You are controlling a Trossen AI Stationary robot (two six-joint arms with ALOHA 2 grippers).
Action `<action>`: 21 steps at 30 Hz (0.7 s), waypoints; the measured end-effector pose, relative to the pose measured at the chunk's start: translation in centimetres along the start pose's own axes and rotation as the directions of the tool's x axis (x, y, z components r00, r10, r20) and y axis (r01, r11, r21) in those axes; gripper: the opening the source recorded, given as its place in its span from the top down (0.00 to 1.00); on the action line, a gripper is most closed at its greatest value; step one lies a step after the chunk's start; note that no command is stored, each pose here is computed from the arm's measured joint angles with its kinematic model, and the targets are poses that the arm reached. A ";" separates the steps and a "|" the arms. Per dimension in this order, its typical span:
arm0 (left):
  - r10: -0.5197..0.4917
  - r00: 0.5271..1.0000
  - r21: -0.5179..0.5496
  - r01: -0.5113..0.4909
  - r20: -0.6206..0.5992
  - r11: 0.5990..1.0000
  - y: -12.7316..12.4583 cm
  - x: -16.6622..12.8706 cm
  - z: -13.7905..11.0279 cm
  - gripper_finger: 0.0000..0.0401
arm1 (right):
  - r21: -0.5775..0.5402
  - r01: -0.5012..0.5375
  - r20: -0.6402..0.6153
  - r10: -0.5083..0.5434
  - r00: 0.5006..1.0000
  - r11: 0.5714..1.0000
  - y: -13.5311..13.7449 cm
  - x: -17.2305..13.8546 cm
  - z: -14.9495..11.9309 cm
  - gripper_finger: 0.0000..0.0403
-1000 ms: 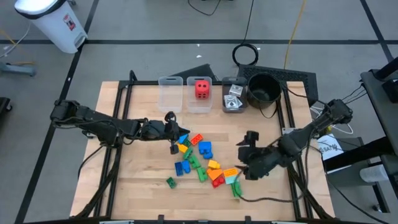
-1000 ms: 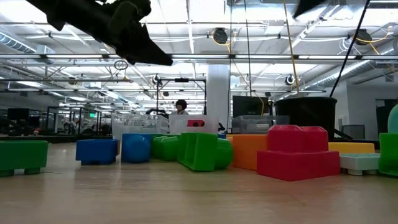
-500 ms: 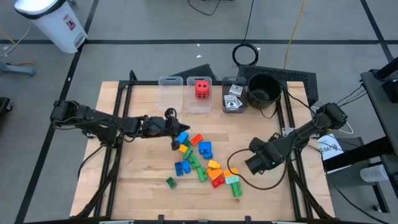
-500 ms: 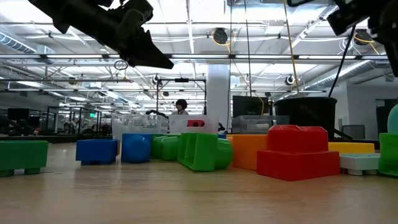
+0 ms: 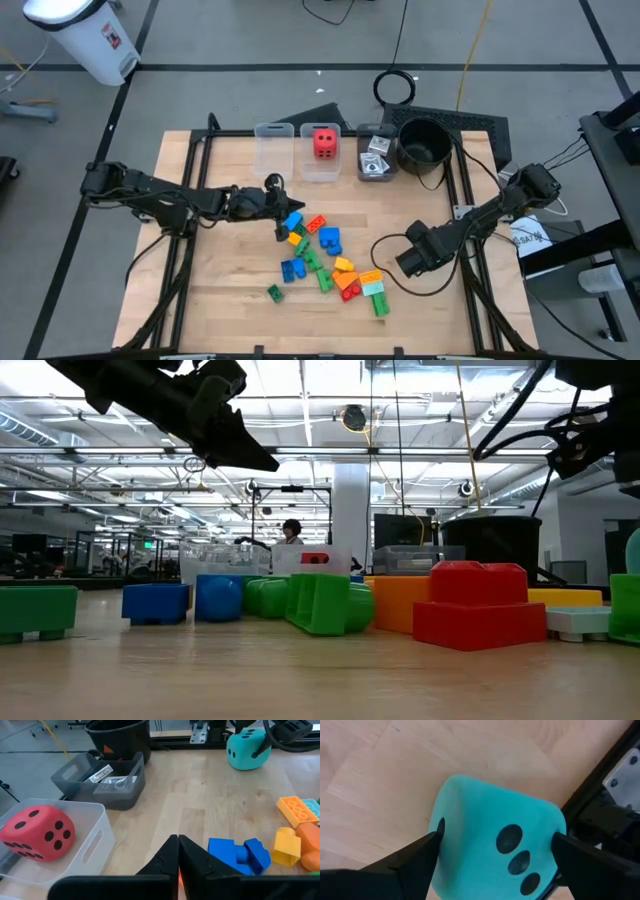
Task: Pick & Place Toys
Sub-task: Put the blue dice into the right transparent bin
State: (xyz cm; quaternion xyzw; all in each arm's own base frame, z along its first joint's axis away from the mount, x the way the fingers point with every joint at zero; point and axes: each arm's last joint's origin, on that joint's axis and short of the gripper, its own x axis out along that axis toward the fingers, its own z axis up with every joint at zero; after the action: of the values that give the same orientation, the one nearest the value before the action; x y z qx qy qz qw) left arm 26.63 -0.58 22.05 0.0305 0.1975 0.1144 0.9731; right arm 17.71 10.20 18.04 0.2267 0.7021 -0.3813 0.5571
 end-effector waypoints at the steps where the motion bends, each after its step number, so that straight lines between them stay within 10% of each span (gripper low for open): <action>1: 0.000 1.000 -0.001 0.000 0.000 1.000 0.0 0.0 0.0 0.96 | 0.003 0.011 -0.009 -0.011 1.000 1.000 -0.2 0.5 0.0 0.15; 11: 0.000 1.000 -0.014 0.000 -0.001 1.000 0.0 0.0 0.0 0.93 | 0.020 0.067 -0.090 -0.065 0.994 0.998 -0.8 1.5 -0.3 0.53; 21: 0.001 1.000 -0.002 -0.001 -0.001 1.000 0.0 0.0 0.0 0.93 | -0.052 0.025 -0.106 -0.030 0.994 0.998 -0.5 0.4 -0.3 0.58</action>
State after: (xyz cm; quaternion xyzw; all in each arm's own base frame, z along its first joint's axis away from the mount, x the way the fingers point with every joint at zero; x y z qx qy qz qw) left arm 26.62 -0.58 22.05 0.0298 0.1979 0.1153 0.9730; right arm 17.04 10.14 17.82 0.2230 0.7434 -0.3583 0.5189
